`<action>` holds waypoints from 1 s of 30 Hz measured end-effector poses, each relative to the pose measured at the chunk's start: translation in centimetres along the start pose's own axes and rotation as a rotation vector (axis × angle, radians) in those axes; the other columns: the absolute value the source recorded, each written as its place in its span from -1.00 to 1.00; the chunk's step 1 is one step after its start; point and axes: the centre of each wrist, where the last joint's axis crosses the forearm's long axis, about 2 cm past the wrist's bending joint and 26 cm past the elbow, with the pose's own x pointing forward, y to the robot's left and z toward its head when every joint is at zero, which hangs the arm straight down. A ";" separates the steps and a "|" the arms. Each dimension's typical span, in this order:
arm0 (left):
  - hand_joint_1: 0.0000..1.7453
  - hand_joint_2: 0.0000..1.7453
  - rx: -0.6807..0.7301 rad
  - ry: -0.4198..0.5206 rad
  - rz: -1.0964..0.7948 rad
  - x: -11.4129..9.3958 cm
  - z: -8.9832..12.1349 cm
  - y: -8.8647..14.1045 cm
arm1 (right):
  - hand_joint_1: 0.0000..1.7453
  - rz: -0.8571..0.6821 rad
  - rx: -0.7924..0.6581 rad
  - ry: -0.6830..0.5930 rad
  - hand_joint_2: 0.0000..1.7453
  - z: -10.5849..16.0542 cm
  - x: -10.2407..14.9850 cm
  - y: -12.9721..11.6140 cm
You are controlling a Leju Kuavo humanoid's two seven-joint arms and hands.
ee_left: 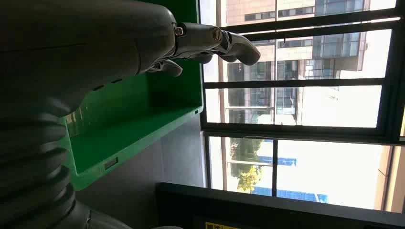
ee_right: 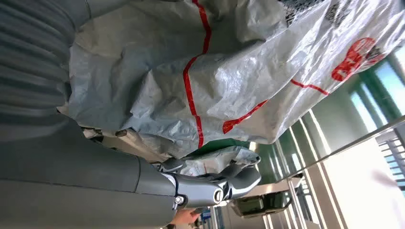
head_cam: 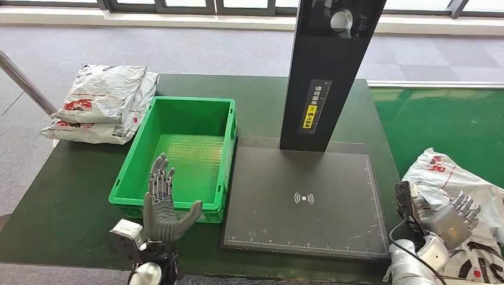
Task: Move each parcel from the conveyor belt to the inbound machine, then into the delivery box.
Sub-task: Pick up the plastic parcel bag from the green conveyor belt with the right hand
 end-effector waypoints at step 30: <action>-1.00 1.00 0.022 0.008 -0.012 0.3 0.7 0.8 | 1.00 0.208 0.037 0.174 1.00 0.0 -1.6 0.6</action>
